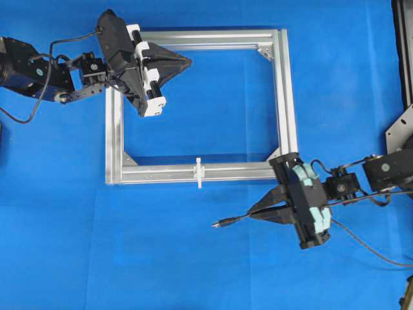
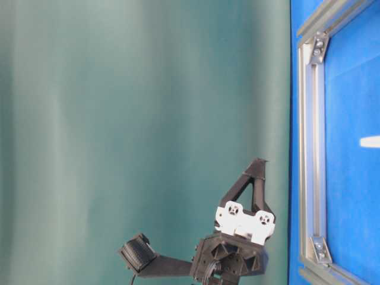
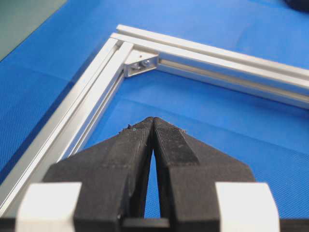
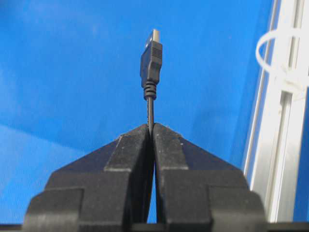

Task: Insert the wire through the string loop located in the center.
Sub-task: 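Move the right gripper with the cable plug toward the white zip-tie loop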

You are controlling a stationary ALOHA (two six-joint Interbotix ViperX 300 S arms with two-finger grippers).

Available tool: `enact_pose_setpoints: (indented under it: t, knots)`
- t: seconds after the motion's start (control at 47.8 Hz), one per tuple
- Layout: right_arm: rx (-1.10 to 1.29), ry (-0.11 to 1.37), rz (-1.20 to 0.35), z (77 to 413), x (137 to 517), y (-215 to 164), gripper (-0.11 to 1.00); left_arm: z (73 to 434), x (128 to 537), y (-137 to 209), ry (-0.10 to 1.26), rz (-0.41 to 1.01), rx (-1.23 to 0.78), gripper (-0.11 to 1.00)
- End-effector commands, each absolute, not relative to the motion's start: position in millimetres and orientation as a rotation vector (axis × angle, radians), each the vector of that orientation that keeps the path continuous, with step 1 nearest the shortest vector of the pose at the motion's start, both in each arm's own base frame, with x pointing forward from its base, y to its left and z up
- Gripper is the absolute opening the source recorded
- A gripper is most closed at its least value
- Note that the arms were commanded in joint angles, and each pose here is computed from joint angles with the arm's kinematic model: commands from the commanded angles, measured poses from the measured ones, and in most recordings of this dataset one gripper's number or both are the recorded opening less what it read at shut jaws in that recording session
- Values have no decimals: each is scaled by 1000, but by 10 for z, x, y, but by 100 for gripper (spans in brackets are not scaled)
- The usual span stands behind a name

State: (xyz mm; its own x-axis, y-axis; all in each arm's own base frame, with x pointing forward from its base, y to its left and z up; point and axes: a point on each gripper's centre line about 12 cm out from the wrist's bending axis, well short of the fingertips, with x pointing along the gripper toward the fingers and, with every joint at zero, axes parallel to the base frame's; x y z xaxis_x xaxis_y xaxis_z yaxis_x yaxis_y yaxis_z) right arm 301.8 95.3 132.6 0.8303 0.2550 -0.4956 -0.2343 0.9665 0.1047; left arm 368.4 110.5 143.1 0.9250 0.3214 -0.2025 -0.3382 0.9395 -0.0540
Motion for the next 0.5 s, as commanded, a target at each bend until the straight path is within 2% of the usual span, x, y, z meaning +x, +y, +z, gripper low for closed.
enact_pose_setpoints:
  t: [0.0, 0.209, 0.481]
  knots:
    - [48, 489, 262, 1426, 3029, 956, -3, 1599, 3724, 1108, 141, 334, -82, 0]
    - [56, 484, 228, 1429, 3062, 849, -3, 1595, 3720, 1107, 142, 334, -82, 0]
    - [67, 476, 129, 1426, 3098, 515, -3, 1597, 3719, 1113, 141, 336, -82, 0]
